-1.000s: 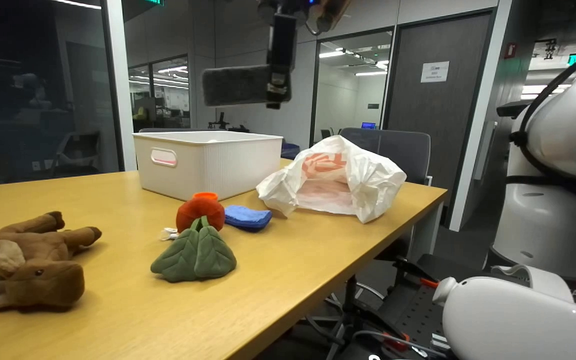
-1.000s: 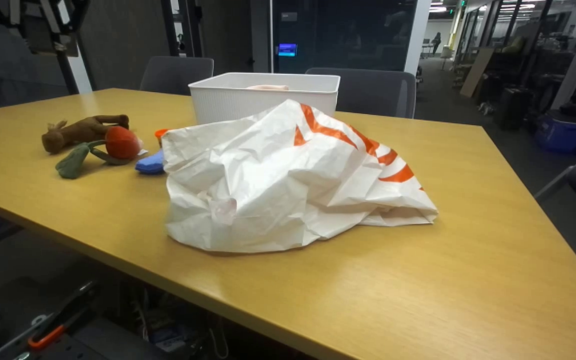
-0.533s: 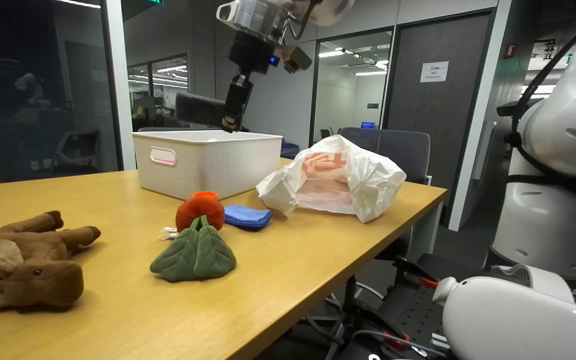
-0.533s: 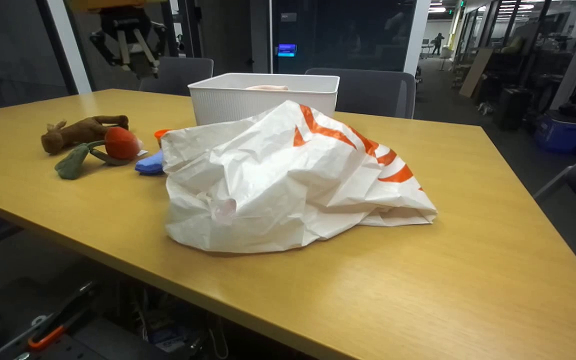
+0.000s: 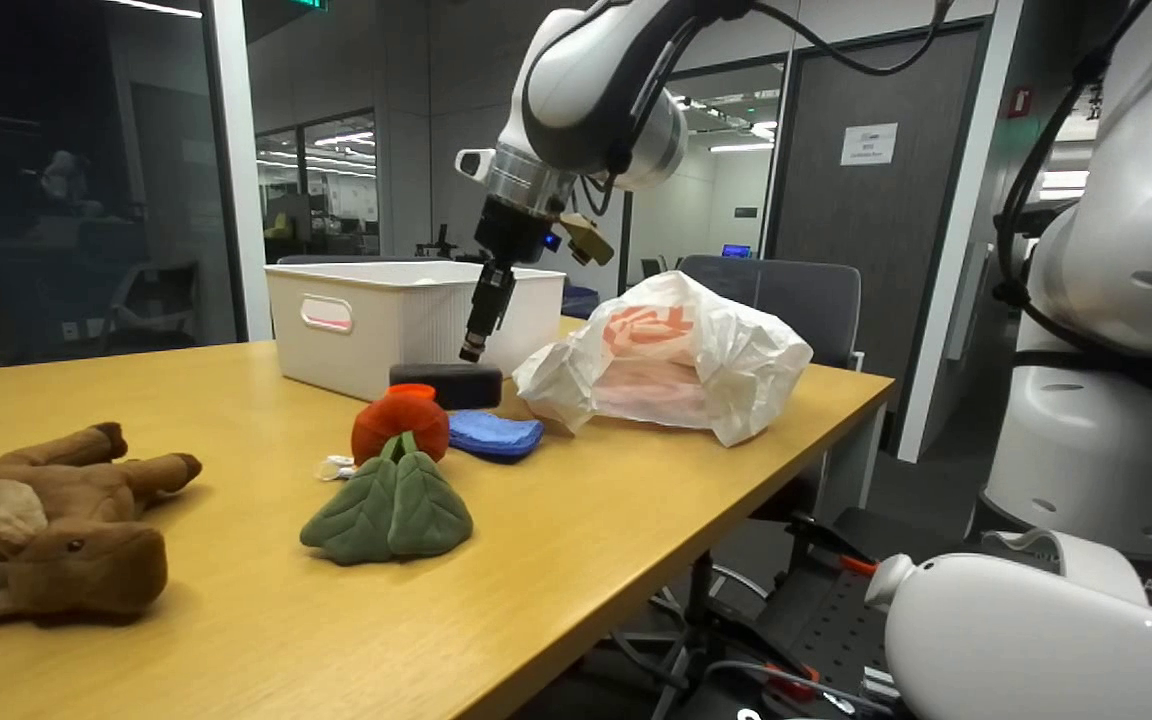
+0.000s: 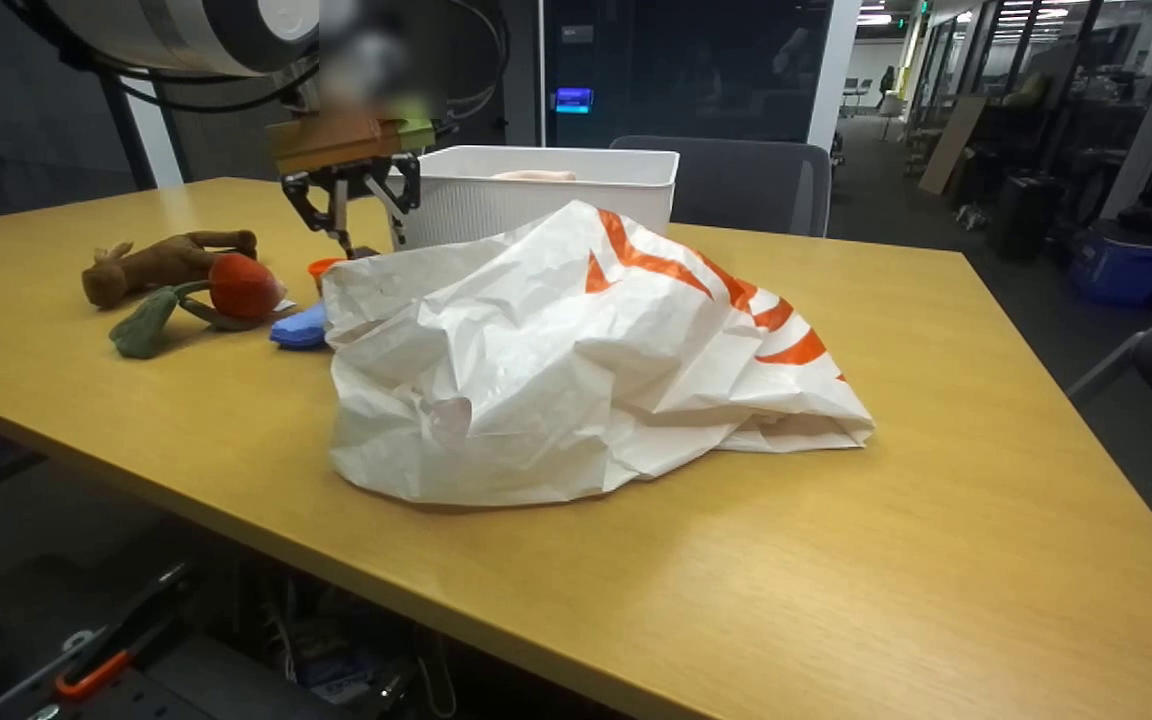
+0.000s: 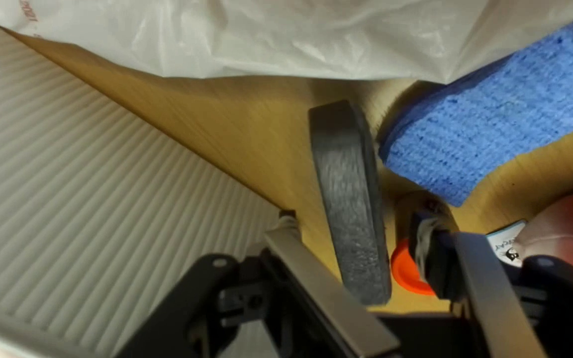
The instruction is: Take all the objects out of the carrier bag
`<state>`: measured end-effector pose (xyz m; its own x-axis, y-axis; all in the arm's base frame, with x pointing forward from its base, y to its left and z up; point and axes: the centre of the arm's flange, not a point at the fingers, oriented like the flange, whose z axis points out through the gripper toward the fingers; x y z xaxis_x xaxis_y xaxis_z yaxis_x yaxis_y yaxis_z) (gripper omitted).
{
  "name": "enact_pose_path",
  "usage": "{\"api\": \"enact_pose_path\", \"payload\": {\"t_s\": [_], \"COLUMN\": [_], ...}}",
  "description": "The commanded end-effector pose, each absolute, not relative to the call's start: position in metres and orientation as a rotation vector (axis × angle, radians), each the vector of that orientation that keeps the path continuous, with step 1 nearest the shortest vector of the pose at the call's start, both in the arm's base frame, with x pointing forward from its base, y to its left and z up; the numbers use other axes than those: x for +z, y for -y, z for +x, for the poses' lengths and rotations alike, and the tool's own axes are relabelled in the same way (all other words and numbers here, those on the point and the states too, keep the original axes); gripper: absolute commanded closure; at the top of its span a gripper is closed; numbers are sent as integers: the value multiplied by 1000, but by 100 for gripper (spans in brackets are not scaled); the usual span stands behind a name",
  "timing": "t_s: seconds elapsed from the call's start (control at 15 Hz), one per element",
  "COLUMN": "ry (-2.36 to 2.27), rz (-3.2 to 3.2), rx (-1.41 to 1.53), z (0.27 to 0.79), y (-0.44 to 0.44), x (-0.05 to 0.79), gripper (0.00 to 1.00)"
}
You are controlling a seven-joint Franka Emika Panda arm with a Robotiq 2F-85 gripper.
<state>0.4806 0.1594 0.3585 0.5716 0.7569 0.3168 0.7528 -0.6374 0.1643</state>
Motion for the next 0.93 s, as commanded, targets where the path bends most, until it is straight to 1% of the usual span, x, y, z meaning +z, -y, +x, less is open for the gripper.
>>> {"api": "enact_pose_path", "payload": {"t_s": [0.0, 0.07, 0.27, 0.6, 0.87], "ry": [-1391, -1378, -1345, -1182, -1017], "rz": [2776, 2783, 2813, 2816, 2776], "rx": [585, 571, 486, 253, 209], "z": [481, 480, 469, 436, 416], "y": [-158, -158, -158, -152, -141], "x": [372, 378, 401, 456, 502], "gripper": [7, 0, 0, 0, 0]}}
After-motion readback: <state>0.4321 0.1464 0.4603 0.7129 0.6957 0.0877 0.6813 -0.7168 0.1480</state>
